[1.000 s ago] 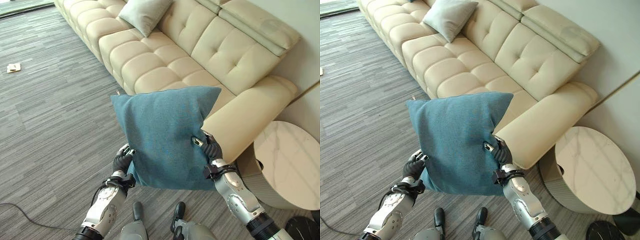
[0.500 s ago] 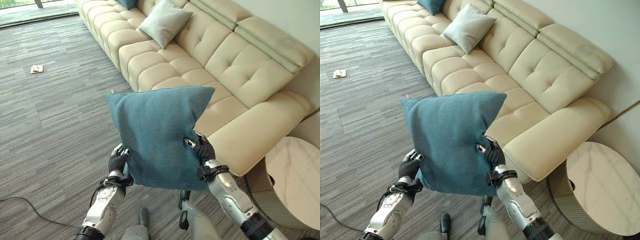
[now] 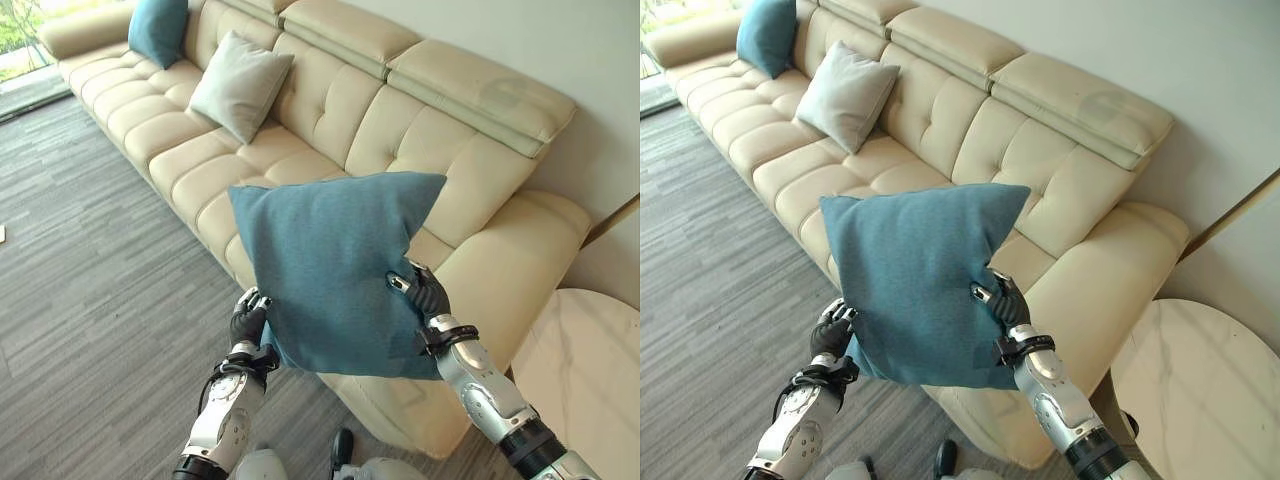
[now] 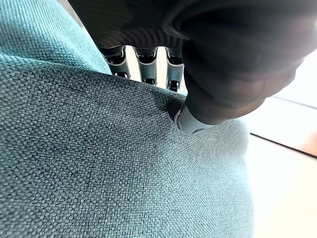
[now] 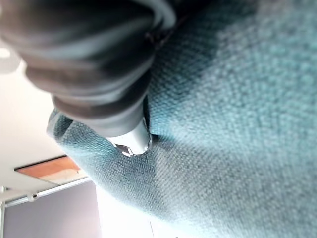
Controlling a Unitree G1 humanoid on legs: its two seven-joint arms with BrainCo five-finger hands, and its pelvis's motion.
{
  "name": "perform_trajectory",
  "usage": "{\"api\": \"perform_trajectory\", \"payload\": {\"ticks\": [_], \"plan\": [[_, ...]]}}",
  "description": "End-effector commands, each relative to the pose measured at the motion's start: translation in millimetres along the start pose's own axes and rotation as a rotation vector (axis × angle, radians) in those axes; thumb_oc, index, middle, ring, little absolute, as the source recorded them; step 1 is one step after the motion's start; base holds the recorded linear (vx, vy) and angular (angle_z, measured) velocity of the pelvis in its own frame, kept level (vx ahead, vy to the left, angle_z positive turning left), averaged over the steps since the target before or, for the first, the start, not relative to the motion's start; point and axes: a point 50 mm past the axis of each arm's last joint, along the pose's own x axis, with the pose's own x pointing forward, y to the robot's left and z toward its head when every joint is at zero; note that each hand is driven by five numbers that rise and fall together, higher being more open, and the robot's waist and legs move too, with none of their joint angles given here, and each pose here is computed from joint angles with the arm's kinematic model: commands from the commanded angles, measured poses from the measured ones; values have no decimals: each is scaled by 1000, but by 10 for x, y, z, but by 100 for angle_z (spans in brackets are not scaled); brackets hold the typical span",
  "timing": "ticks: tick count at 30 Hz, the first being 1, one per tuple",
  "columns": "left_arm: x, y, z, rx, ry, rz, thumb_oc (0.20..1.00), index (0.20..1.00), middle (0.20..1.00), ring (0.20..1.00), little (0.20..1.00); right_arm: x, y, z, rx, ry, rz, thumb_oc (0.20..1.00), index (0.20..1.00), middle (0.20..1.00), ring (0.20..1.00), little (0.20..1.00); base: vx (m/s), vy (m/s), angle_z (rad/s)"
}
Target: Pick up all the scattered cushions and arrange them neatly on the sofa.
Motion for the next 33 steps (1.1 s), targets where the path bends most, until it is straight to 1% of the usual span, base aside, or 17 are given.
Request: {"api": "perform_trajectory", "payload": {"ticks": [1,6,7,12,20,24,30,33], "plan": [[-32,-612,456,-31,-239,-324,200,200,200,200,200,96,582,284,100,-175,241,200,200,200,200,200,250,35,-84],[-28,-665,496,-27,-258,-336,200,200,200,200,200,97,563,263,90,-171,212,200,200,200,200,200,263,104,-65],[-62,-643,426,-15,-227,-344,200,200,200,200,200,58,568,202,83,-144,225,200,200,200,200,200,327,241,-43],[-77,-624,377,6,-200,-355,200,200,200,200,200,23,535,158,97,-127,200,200,200,200,200,200,228,222,0],[-57,-598,419,34,-206,-336,200,200,200,200,200,12,663,126,134,-114,222,200,200,200,200,200,128,216,-32],[-57,-557,433,34,-211,-321,200,200,200,200,200,36,716,123,145,-105,241,200,200,200,200,200,80,22,-50],[-55,-535,447,13,-231,-295,200,200,200,200,200,46,749,125,149,-106,257,200,200,200,200,200,114,-53,-1],[-50,-540,462,46,-244,-297,200,200,200,200,200,59,761,143,151,-111,265,200,200,200,200,200,163,-92,11]]}}
